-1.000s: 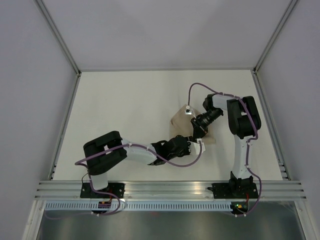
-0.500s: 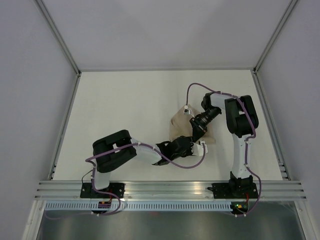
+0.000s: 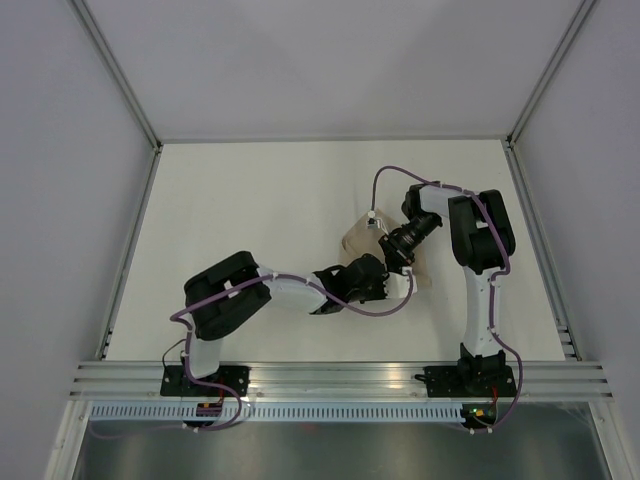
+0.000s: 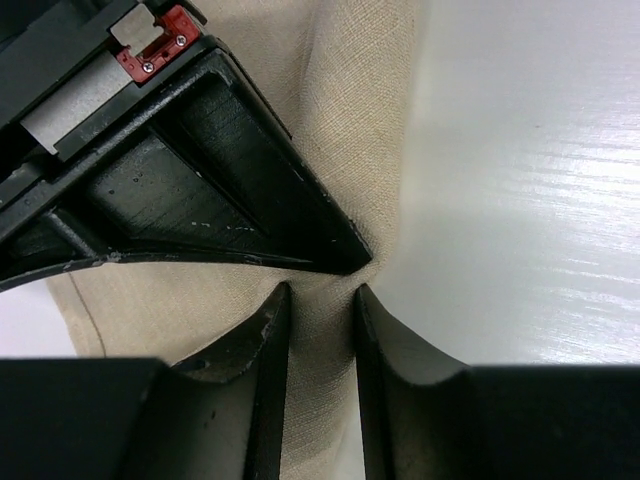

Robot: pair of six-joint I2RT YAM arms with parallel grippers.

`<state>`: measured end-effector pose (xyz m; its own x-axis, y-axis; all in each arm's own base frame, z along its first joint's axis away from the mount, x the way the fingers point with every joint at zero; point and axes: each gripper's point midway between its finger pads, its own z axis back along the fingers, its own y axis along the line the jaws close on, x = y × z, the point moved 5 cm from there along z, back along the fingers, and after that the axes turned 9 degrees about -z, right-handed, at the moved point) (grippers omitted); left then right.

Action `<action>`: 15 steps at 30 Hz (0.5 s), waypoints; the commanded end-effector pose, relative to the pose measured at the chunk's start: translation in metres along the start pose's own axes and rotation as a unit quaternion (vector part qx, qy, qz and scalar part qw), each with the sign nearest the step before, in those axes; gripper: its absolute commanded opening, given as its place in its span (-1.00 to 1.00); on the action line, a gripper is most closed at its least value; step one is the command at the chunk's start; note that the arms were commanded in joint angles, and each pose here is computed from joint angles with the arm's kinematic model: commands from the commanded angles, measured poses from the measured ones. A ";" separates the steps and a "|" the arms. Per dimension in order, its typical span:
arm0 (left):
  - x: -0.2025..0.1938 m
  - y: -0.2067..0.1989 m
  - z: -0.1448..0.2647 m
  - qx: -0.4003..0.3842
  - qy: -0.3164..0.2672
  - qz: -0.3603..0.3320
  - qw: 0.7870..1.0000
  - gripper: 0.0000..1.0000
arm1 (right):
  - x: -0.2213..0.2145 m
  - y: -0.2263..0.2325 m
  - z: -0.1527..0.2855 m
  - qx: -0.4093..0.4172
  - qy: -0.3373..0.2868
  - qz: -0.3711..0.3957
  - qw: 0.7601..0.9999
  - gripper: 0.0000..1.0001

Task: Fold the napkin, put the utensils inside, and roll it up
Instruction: Roll the napkin at the center of the board.

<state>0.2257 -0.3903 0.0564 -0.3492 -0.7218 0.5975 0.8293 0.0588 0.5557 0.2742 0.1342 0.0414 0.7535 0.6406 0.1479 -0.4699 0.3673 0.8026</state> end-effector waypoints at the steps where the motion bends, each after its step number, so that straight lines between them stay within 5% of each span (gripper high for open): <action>1: -0.027 -0.042 -0.005 -0.123 0.030 0.059 0.990 -0.83 | 0.003 -0.042 -0.012 -0.078 0.042 0.061 0.994 -0.40; 11: -0.036 -0.057 0.002 -0.228 0.023 0.150 0.962 -0.95 | 0.027 -0.020 0.016 -0.110 -0.024 0.081 0.990 0.22; 15: -0.042 -0.058 0.003 -0.247 0.023 0.182 0.951 -0.95 | 0.043 -0.007 0.036 -0.126 -0.078 0.080 0.986 0.30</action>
<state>0.2389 -0.3880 0.0560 -0.2005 -0.6431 0.7391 0.9544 0.0420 0.2955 0.2781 0.1343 0.0621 0.7638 0.6293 0.1436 -0.4949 0.4282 0.7561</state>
